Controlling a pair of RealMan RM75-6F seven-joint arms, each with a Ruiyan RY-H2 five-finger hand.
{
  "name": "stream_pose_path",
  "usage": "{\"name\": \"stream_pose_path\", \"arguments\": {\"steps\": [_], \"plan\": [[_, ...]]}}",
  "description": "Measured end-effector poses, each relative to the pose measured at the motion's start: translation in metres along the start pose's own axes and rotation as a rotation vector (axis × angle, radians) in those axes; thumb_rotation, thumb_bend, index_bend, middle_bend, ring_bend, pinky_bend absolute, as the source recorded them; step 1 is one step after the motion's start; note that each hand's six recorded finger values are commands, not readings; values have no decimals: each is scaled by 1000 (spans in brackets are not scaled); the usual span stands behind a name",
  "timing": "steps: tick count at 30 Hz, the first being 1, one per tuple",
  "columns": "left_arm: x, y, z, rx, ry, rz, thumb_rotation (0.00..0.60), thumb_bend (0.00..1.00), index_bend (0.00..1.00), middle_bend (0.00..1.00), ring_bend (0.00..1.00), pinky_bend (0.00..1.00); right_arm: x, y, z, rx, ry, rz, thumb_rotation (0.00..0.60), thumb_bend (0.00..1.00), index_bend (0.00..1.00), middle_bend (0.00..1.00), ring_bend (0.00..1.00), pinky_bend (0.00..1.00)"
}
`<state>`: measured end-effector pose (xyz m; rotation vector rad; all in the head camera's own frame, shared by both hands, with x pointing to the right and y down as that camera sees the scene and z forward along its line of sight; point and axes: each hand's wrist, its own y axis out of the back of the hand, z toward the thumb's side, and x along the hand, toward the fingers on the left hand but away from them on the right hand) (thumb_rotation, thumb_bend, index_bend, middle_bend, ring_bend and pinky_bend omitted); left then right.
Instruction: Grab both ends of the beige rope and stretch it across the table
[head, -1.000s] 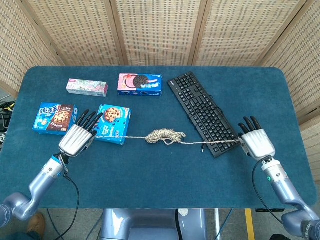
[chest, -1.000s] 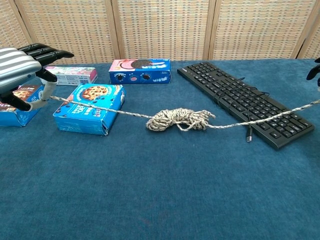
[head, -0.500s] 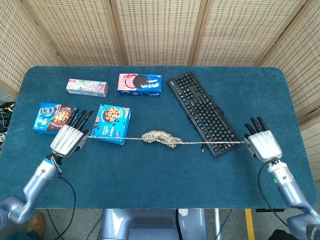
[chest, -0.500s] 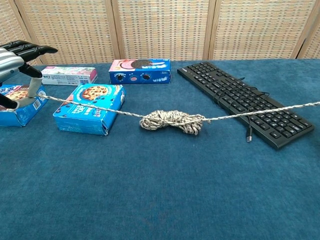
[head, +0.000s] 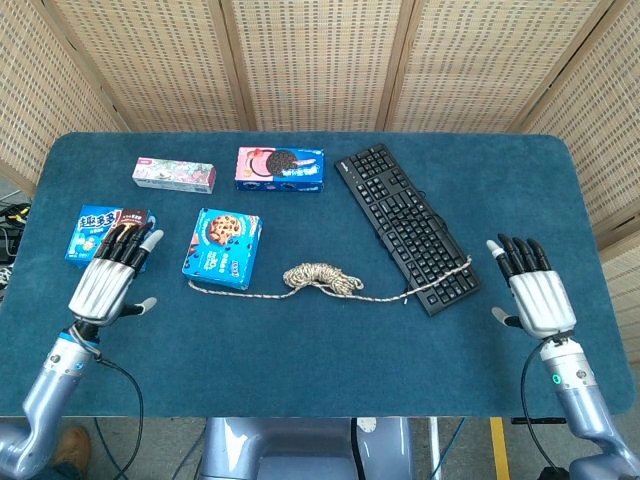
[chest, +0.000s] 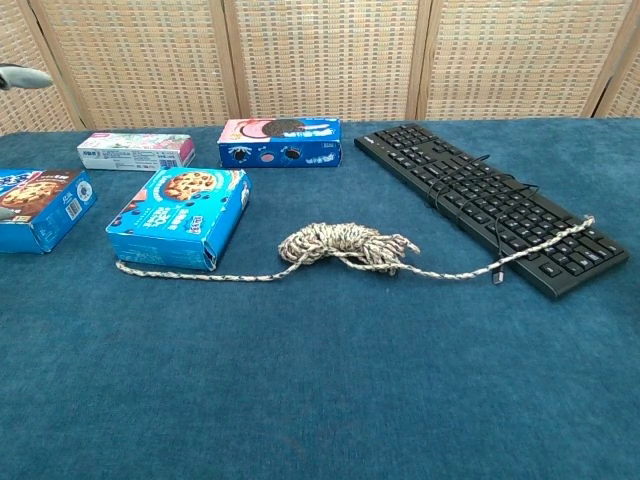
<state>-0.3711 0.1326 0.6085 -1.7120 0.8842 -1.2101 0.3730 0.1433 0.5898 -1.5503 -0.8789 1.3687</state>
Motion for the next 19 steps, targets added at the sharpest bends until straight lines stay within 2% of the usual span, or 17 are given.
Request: {"name": "stream_pose_path", "arguments": {"steps": [5, 9, 15, 19], "plan": [[-45, 26, -24, -61, 143, -8, 600, 0, 0, 0, 0, 0, 29, 13, 4, -129, -24, -74, 600, 0, 0, 0, 0, 0], [-75, 32, -37, -51, 211, -2, 600, 0, 0, 0, 0, 0, 44, 15, 4, -160, -41, -106, 600, 0, 0, 0, 0, 0], [-100, 32, -41, -11, 216, 19, 600, 0, 0, 0, 0, 0, 66, 11, -3, -130, -64, -143, 600, 0, 0, 0, 0, 0], [-116, 33, -42, -15, 210, 42, 600, 0, 0, 0, 0, 0, 81, 3, -10, -91, -77, -140, 600, 0, 0, 0, 0, 0]]}}
